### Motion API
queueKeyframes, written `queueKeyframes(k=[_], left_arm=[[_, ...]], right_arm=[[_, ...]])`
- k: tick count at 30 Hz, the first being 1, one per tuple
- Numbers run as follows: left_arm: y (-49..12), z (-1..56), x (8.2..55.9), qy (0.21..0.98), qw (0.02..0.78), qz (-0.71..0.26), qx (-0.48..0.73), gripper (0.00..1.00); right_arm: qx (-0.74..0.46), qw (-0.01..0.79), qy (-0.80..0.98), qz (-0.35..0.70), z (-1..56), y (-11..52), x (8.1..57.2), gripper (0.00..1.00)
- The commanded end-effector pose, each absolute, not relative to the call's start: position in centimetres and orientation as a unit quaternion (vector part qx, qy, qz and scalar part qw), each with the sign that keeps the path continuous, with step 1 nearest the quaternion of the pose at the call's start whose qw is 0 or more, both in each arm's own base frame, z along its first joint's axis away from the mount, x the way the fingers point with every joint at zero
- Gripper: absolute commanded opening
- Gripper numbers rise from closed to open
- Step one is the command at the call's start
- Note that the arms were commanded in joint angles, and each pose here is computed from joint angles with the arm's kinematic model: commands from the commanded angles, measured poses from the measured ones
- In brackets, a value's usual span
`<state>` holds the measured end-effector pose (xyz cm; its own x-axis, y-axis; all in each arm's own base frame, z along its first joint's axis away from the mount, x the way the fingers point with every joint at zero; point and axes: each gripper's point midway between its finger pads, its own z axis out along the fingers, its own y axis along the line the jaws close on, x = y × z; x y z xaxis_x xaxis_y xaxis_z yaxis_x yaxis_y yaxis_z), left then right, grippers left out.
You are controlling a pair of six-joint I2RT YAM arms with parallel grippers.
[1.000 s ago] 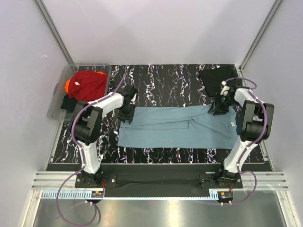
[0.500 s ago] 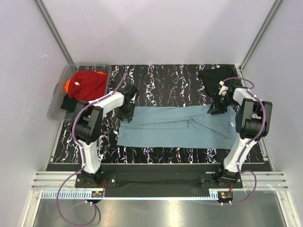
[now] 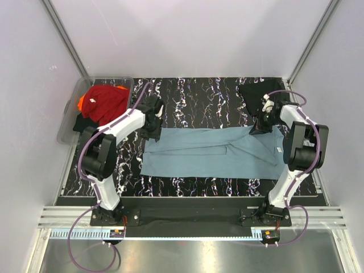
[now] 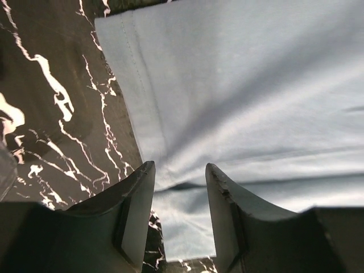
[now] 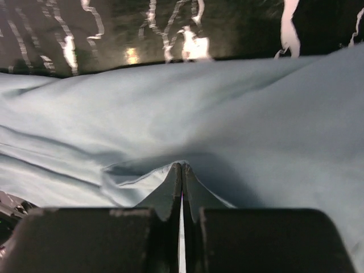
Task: Fold and stack the t-shirts
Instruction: Fold the tshirt
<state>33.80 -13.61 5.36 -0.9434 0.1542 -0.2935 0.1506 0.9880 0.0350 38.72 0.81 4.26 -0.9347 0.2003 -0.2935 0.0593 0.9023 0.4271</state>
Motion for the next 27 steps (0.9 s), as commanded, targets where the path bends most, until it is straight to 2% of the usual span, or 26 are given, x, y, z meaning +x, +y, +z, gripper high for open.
queueKeyframes(k=[1, 6, 10, 17, 19, 20, 23, 24, 27], left_arm=[[-15.7, 10.1, 35.4, 0.973, 0.212, -0.041, 0.079, 0.47], [-18.3, 12.4, 35.6, 0.965, 0.231, -0.093, 0.084, 0.48], [-20.6, 13.3, 35.3, 0.957, 0.236, -0.141, 0.090, 0.48], [-24.6, 13.5, 32.5, 0.938, 0.215, -0.258, 0.090, 0.50], [-26.1, 14.3, 32.0, 0.922, 0.222, -0.301, 0.097, 0.50], [-26.6, 13.7, 31.1, 0.923, 0.210, -0.309, 0.092, 0.50], [-29.0, 13.7, 29.5, 0.910, 0.206, -0.347, 0.097, 0.50], [-29.6, 13.8, 29.0, 0.906, 0.204, -0.357, 0.099, 0.50], [-32.5, 13.8, 27.2, 0.893, 0.198, -0.390, 0.106, 0.50]], right_arm=[[0.076, 0.195, 0.957, 0.200, 9.0, 2.5, 38.1, 0.00], [0.165, 0.186, 0.951, 0.185, 10.4, 4.4, 33.9, 0.00], [0.164, 0.205, 0.950, 0.169, 11.7, 5.2, 30.6, 0.00], [0.177, 0.165, 0.952, 0.189, 10.1, 8.5, 25.4, 0.00], [0.198, 0.151, 0.954, 0.169, 10.2, 8.4, 24.7, 0.04], [0.230, 0.138, 0.948, 0.173, 9.9, 8.7, 24.3, 0.10], [0.271, 0.121, 0.935, 0.193, 10.0, 9.4, 23.3, 0.19], [0.283, 0.125, 0.931, 0.192, 10.2, 9.4, 23.1, 0.25], [0.325, 0.182, 0.912, 0.170, 12.3, 7.8, 23.5, 0.31]])
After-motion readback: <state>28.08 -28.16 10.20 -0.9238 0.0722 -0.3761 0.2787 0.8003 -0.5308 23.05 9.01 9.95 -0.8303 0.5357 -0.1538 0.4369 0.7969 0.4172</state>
